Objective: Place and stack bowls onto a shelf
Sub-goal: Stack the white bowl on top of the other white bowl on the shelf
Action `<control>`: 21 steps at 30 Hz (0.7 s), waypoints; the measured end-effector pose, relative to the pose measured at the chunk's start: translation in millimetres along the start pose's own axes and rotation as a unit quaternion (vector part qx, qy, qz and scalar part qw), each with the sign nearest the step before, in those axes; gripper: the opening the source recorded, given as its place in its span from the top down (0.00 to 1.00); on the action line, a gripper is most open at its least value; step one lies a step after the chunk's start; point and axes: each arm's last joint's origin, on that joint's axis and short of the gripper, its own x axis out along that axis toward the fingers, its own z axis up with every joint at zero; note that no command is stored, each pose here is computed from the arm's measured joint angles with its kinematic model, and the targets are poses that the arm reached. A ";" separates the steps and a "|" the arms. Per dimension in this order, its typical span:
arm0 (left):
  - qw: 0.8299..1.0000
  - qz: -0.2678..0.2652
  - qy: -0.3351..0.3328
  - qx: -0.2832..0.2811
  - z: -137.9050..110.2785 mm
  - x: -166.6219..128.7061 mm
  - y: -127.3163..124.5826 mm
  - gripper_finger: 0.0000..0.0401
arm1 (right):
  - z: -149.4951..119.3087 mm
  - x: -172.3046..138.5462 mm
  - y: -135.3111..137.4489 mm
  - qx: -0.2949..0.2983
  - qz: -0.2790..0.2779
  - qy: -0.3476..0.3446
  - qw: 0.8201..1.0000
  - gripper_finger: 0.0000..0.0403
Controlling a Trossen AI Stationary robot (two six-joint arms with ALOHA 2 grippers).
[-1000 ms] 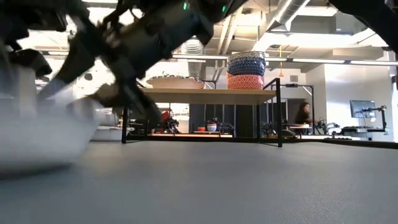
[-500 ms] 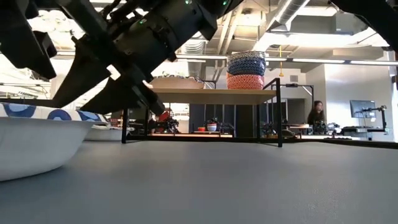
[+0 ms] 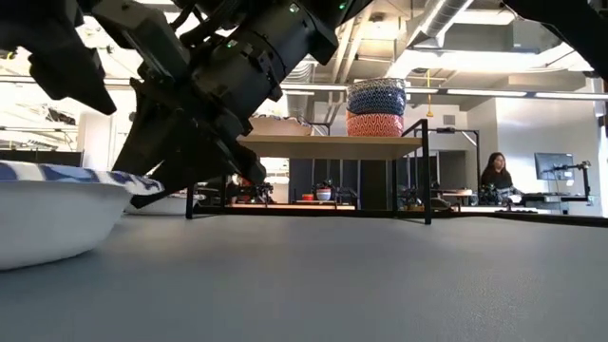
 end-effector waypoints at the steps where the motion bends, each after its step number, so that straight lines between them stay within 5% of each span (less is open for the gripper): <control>1: 1.000 0.003 -0.001 -0.001 1.1 0.7 0.9 0.50 | -0.2 0.0 0.3 0.001 0.002 0.002 1.000 0.72; 6: 1.000 0.003 0.005 0.000 5.8 2.9 5.2 0.50 | 0.2 -0.5 -0.9 0.020 0.032 0.024 0.999 0.94; 13: 1.000 0.018 0.015 0.001 17.5 -6.3 6.3 0.50 | 11.5 -11.6 -8.4 0.048 0.029 0.017 0.998 0.95; 21: 0.997 0.075 0.015 0.031 41.7 -33.0 4.7 0.50 | 44.5 -67.4 -14.3 0.063 0.013 -0.029 0.997 0.95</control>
